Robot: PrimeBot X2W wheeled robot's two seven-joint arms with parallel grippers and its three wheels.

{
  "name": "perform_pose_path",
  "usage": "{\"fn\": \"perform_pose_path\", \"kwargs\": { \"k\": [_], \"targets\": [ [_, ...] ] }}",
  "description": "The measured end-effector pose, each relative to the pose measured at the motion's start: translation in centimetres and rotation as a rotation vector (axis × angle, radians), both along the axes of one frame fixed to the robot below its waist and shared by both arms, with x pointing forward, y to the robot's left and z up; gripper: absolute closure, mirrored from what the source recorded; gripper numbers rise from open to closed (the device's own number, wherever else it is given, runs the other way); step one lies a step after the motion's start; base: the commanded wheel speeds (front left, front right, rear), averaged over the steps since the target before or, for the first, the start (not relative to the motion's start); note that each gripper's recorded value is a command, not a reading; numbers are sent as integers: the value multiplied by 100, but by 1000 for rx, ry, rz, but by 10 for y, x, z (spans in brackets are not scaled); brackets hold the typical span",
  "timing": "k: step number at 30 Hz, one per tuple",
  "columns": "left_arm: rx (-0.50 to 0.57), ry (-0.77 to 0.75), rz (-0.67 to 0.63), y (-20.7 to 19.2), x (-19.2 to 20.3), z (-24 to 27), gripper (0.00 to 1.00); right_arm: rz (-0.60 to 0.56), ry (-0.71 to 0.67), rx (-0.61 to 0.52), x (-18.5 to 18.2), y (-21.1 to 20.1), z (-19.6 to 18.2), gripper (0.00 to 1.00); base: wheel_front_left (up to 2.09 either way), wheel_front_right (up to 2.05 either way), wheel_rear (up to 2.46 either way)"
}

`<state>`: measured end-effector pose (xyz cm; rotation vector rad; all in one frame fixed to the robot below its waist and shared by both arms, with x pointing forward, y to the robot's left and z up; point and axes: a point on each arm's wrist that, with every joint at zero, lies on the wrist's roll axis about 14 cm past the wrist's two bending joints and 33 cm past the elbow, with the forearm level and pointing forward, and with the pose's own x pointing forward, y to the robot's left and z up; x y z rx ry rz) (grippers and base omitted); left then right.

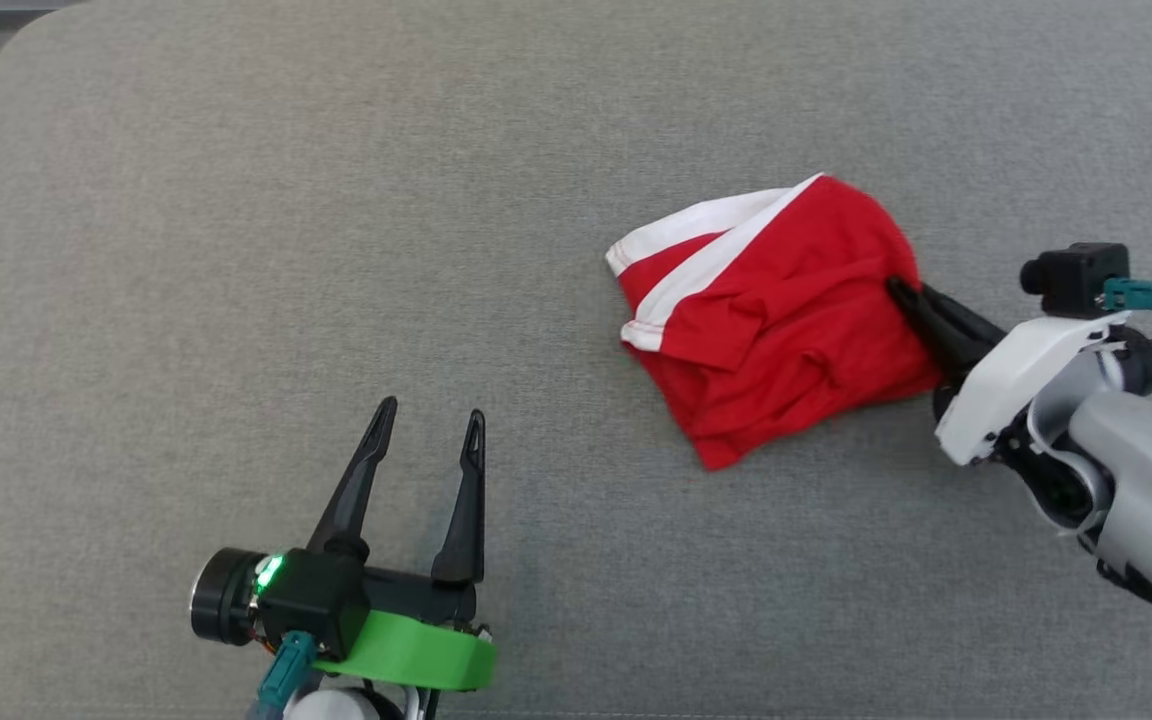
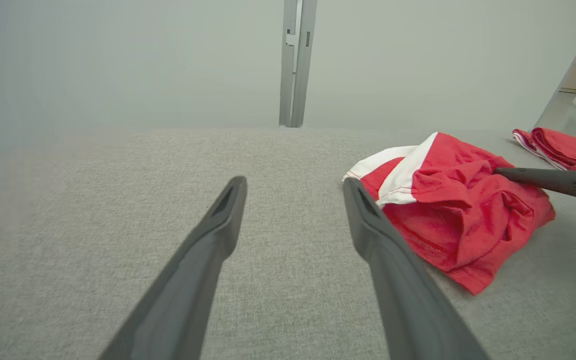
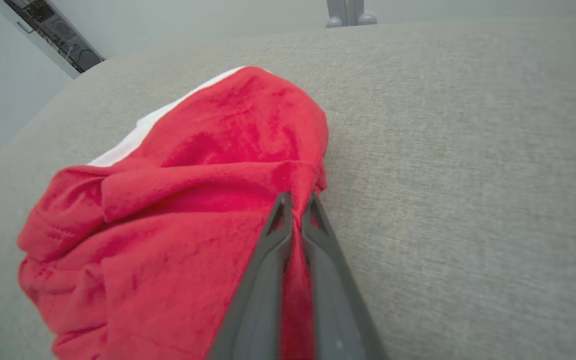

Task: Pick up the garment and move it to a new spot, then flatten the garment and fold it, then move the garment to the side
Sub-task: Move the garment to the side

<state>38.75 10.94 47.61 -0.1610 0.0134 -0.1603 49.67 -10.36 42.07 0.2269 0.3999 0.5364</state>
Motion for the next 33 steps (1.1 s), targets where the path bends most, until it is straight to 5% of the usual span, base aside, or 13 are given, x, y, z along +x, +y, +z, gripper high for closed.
{"fn": "perform_pose_path", "kwargs": {
  "k": [9,29,30,31,33],
  "targets": [
    [-7,-63,-146,-42,27,9,0,-259,-142,-137,24,-126,42,100,0,0,0],
    [-31,-14,-290,-83,65,-37,0,-641,-242,-508,33,-323,70,100,0,0,0],
    [-29,-9,-287,-82,65,-38,0,-655,-240,-528,33,-329,70,38,0,0,0],
    [-28,-6,-285,-81,65,-40,0,-669,-237,-547,32,-335,69,0,0,0,0],
    [-24,-3,-282,-79,65,-41,0,-698,-251,-601,32,-348,74,0,0,0,0]
  ]
}}
